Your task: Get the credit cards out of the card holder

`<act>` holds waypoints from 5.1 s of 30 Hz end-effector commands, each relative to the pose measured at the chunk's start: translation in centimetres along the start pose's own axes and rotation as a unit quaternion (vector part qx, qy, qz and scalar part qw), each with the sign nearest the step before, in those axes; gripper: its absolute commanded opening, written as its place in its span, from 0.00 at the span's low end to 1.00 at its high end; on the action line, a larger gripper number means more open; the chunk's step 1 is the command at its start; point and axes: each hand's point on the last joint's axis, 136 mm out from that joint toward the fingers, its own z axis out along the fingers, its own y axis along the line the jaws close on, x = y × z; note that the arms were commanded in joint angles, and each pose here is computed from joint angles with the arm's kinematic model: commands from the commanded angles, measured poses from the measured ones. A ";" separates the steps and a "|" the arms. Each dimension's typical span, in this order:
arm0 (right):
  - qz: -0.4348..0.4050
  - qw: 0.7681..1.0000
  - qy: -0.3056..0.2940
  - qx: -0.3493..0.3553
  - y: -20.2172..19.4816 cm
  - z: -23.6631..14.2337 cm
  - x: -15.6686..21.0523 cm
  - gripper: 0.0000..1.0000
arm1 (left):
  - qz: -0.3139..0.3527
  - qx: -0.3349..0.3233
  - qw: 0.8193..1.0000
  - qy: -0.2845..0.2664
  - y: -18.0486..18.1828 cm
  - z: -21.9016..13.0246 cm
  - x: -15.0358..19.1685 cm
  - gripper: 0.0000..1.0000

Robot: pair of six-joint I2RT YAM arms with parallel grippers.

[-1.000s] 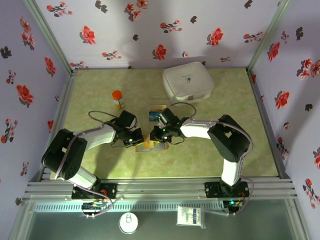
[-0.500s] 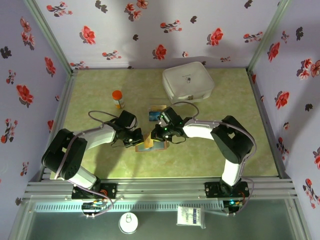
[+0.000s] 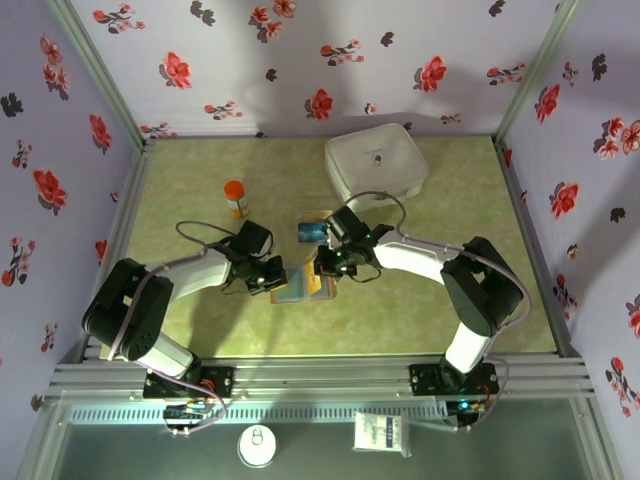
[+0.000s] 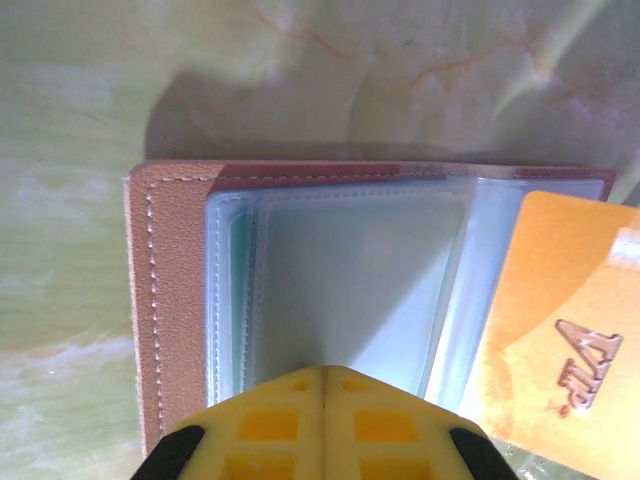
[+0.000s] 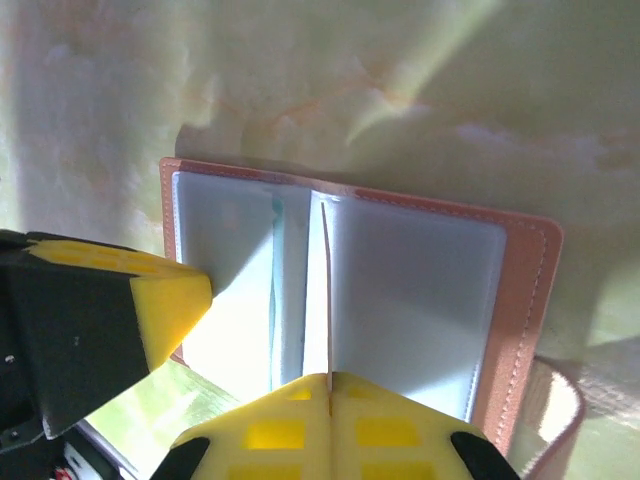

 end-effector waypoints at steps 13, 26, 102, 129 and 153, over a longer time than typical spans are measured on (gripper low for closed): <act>-0.425 0.895 0.001 0.134 0.2 -6.3 -5.1 0.00 | 0.013 -0.010 0.999 -0.041 -0.2 -3.2 -0.3 0.05; -0.646 0.745 0.047 0.160 1.3 -6.9 -10.7 0.00 | 0.007 -0.024 0.999 -0.048 0.7 -4.3 0.3 0.05; -0.025 0.996 -0.085 0.000 3.3 -1.8 -6.0 0.18 | 0.005 -0.043 0.998 -0.046 2.4 -2.3 -1.3 0.05; 0.019 0.999 0.026 -0.022 3.7 4.1 -0.4 0.31 | -0.001 -0.038 0.999 -0.018 3.0 -0.4 -1.0 0.00; 0.026 0.998 0.066 -0.003 3.3 6.3 2.3 0.28 | -0.007 -0.049 0.999 -0.007 3.9 -0.2 -0.6 0.00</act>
